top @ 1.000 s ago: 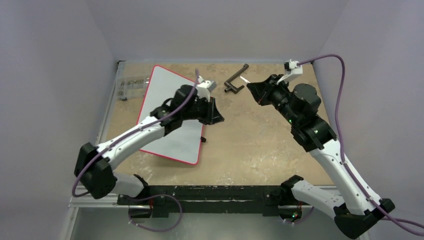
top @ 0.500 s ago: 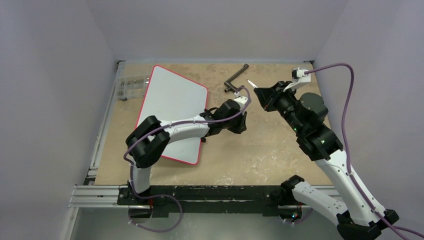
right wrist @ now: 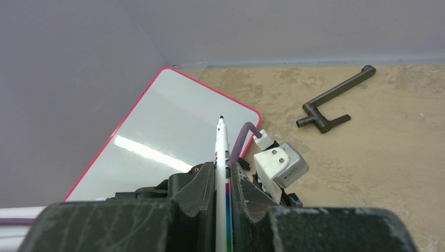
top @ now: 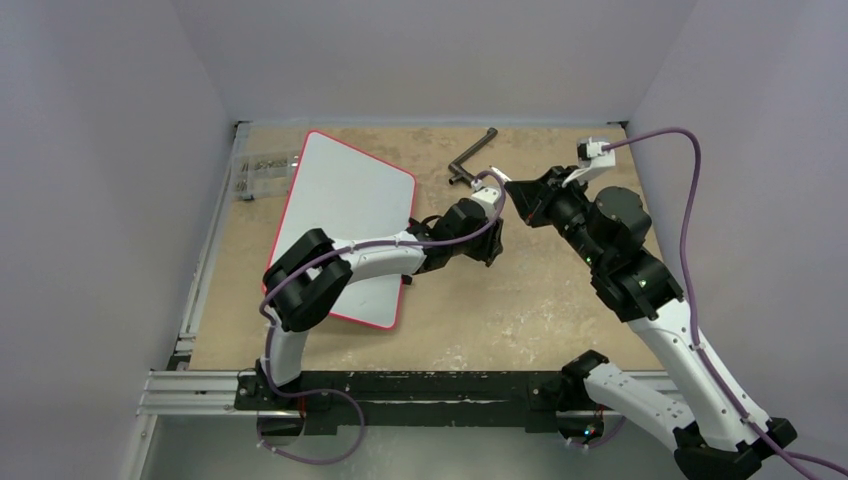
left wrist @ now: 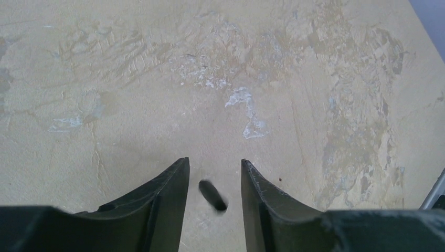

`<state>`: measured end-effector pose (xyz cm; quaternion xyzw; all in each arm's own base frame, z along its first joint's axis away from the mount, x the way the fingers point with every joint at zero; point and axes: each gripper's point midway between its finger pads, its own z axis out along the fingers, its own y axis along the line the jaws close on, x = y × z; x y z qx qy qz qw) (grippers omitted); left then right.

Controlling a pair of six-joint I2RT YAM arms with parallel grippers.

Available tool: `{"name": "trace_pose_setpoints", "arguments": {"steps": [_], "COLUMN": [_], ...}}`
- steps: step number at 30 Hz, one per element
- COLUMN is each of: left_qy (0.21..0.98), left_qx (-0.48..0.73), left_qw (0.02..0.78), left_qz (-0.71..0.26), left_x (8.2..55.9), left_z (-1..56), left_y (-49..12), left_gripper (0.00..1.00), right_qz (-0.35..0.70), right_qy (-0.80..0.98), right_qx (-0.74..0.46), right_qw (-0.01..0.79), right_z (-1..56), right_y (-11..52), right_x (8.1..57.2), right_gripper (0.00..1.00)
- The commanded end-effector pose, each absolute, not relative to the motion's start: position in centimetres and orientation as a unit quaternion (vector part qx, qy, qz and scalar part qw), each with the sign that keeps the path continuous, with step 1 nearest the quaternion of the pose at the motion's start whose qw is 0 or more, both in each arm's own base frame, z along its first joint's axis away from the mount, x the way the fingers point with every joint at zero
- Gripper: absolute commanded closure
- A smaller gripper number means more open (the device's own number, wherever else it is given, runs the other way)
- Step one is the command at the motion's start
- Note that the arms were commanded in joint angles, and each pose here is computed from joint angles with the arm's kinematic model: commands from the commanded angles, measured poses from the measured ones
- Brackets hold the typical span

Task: Write a sentence on the whiteboard
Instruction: Place the pen cap at the center of the board, then move the whiteboard to the center of the board.

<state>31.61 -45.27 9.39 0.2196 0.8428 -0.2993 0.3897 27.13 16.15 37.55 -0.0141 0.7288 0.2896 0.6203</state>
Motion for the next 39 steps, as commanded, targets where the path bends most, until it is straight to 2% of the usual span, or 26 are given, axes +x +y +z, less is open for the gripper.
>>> {"name": "trace_pose_setpoints", "arguments": {"steps": [1, 7, 13, 20, 24, 31, 39], "left_qy": [0.821, 0.819, 0.827, 0.838, 0.845, 0.859, 0.879], "left_qx": [0.208, 0.204, 0.216, 0.202, 0.153, 0.045, -0.04], "left_qw": [0.426, 0.433, 0.444, 0.45, 0.472, 0.49, 0.456], "left_qz": [-0.32, -0.316, -0.268, -0.234, -0.202, -0.143, -0.137], "left_x": [32.6, 32.3, 31.3, 30.2, 29.6, 30.3, 33.8], "left_z": [12.6, 14.1, 17.7, 22.3, 25.2, 27.9, 25.8], "left_y": [-46.5, -45.6, -41.3, -32.6, -26.0, -14.7, -6.7], "left_gripper": [0.58, 0.56, 0.49, 0.28, 0.24, 0.22, 0.24], "right_qz": [0.29, 0.296, 0.317, 0.355, 0.373, 0.379, 0.398], "right_qy": [0.715, 0.712, 0.695, 0.676, 0.666, 0.659, 0.686], "right_qx": [-0.026, -0.034, -0.037, -0.05, -0.054, -0.062, -0.075], "right_qw": [0.636, 0.636, 0.644, 0.643, 0.644, 0.647, 0.604], "right_z": [38.7, 39.0, 40.3, 41.6, 42.2, 42.2, 39.2], "right_y": [15.9, 16.0, 16.1, 16.7, 16.9, 17.4, 19.6], "right_x": [26.7, 26.1, 25.2, 23.7, 22.9, 23.3, 24.6], "right_gripper": [1.0, 1.0, 1.0, 1.0, 1.0, 1.0, 1.0]}}
